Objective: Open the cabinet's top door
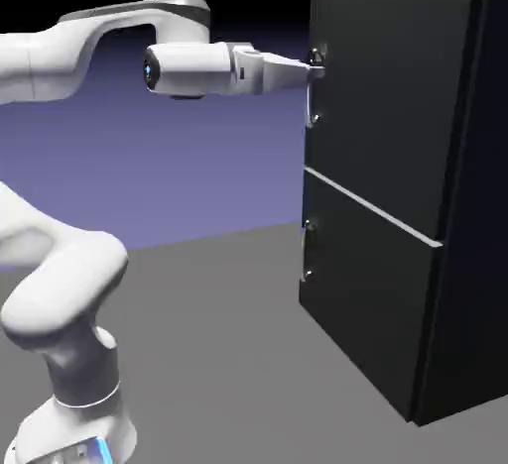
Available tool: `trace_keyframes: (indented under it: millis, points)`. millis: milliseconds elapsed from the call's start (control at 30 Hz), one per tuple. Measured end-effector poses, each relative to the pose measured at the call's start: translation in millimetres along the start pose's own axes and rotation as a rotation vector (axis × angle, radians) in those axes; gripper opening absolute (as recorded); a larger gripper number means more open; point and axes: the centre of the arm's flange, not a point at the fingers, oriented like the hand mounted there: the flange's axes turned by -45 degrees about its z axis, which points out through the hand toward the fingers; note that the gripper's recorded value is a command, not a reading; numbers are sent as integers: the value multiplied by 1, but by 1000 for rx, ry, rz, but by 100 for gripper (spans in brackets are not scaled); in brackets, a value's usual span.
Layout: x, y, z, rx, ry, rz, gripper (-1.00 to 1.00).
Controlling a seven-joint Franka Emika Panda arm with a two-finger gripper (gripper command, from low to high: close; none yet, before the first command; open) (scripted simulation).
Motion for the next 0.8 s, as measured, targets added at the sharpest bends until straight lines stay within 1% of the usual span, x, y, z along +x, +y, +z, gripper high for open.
trace_keyframes:
  millis: [433,500,633,667,733,800]
  points:
    - [-53,-89,10,25,18,-10,0]
    - [-56,-92,11,26,17,-11,0]
    - [-55,-94,53,26,17,-12,0]
    - [-55,-94,61,26,17,-11,-100]
    - [-55,-94,61,26,17,-11,-100]
    - [-55,-88,48,60,18,-11,-100]
